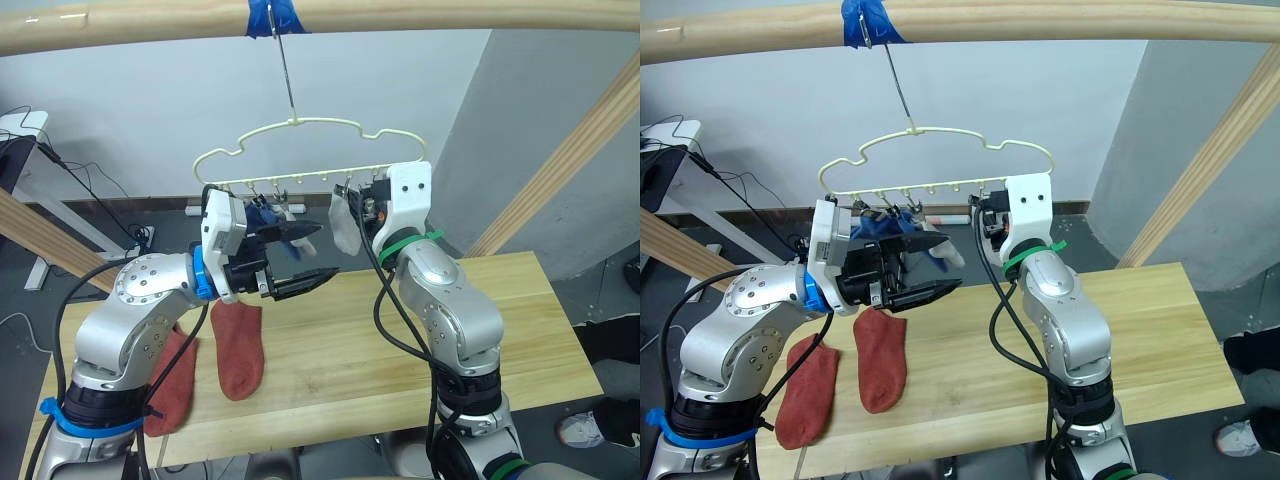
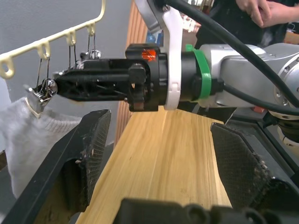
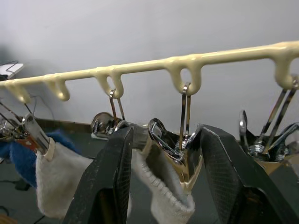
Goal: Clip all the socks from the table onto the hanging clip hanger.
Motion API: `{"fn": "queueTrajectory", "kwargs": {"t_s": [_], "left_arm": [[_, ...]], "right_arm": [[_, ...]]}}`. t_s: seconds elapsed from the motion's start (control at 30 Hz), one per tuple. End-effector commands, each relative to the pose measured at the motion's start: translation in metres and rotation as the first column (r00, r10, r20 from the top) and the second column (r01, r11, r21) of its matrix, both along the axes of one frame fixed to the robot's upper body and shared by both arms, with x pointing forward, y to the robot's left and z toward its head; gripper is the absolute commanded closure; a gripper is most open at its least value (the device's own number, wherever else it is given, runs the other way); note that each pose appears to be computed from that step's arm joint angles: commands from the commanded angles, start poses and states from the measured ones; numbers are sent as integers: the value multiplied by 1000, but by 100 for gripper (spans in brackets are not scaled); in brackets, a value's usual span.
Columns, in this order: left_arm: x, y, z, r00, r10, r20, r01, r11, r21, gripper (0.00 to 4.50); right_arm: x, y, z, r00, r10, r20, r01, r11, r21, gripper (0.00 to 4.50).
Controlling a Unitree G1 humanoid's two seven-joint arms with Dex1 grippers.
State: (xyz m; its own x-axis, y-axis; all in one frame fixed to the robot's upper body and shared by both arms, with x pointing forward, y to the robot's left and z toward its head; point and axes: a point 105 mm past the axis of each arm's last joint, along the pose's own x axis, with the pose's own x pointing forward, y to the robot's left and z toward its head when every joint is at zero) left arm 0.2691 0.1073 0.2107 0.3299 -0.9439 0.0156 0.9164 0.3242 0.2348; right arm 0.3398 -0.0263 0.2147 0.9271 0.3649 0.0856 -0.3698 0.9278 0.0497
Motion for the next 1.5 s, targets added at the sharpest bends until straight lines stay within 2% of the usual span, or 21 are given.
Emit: {"fn": "queueTrajectory", "kwargs": {"t_s": [0.03, 0.8, 0.93, 1.03, 1.07, 1.5], "left_arm": [[-3, -2, 5, 999, -11, 33, 11, 1000, -7, 72], [-4, -1, 3, 1000, -7, 28, 7, 1000, -1, 72], [-4, 0, 2, 1000, -7, 24, 7, 1000, -1, 72], [-4, 0, 2, 1000, -6, 21, 6, 1000, 0, 72], [-4, 0, 2, 1000, -5, 20, 5, 1000, -1, 72], [-4, 2, 0, 1000, 9, 18, -9, 1000, -4, 72]], "right_arm": [[-8, 8, 13, 997, 54, 51, -56, 998, 29, 227], [-4, 13, 14, 995, 74, 70, -77, 996, 36, 227], [-3, 12, 15, 995, 68, 74, -71, 997, 36, 312], [-3, 11, 15, 995, 65, 76, -68, 997, 34, 412], [-3, 11, 15, 995, 64, 78, -67, 997, 34, 431], [-2, 10, 16, 994, 60, 88, -62, 998, 26, 434]]}}
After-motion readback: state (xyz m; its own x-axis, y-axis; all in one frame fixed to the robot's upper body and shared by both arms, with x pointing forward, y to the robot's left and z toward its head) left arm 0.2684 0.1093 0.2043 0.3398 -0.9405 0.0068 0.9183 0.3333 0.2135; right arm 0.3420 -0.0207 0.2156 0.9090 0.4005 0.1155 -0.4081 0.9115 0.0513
